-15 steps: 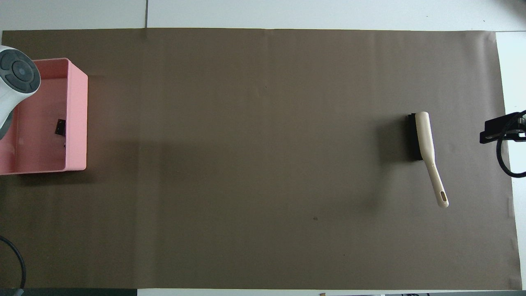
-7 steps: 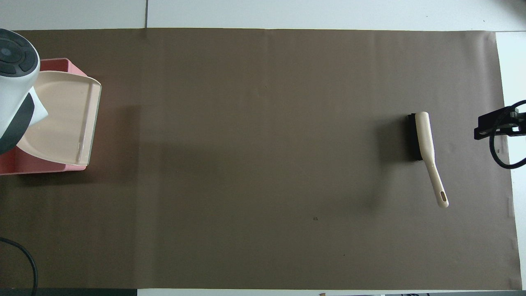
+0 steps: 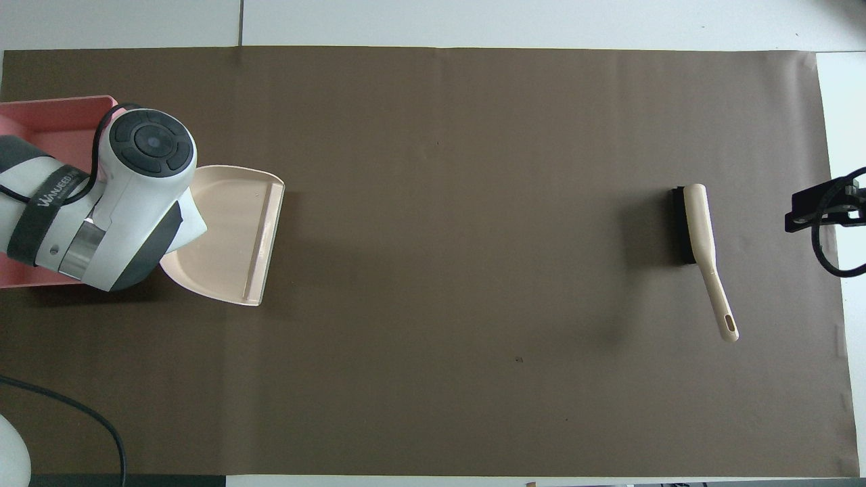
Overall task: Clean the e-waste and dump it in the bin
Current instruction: 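Lower the dustpan back onto the table with the left gripper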
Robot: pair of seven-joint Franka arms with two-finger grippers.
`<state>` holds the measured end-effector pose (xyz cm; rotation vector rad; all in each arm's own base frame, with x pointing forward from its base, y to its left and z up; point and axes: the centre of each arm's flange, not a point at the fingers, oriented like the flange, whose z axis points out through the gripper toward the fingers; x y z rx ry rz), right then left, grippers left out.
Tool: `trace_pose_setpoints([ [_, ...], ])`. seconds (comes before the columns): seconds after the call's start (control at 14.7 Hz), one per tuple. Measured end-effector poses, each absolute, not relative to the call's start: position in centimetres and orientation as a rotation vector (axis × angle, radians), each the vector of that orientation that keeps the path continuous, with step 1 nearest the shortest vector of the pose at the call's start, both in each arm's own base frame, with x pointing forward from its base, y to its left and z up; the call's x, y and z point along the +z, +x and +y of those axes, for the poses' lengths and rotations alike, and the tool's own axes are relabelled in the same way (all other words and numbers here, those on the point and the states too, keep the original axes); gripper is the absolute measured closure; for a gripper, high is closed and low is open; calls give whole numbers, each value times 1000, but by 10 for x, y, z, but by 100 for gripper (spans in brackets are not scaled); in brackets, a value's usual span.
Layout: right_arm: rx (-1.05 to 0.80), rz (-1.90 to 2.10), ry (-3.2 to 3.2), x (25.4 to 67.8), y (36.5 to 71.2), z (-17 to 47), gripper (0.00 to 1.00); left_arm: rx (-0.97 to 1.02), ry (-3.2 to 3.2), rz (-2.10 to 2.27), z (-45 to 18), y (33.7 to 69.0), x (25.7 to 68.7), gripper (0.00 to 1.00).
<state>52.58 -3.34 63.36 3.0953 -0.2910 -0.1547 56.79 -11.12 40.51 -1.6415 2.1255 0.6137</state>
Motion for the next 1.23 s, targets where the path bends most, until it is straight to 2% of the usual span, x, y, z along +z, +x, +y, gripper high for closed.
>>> trace_pose_setpoints([
  [0.27, -154, -288, 3095, 634, 526, -33, 0, 556, -1683, 2157, -161, 534, 371, 67],
  [0.82, -155, -154, 3107, 634, 526, -28, 0, 467, -1759, 2074, -242, 484, 340, 67],
  [1.23, -122, -182, 3106, 636, 529, -25, 0, 461, -1768, 2067, -249, 478, 329, 67],
])
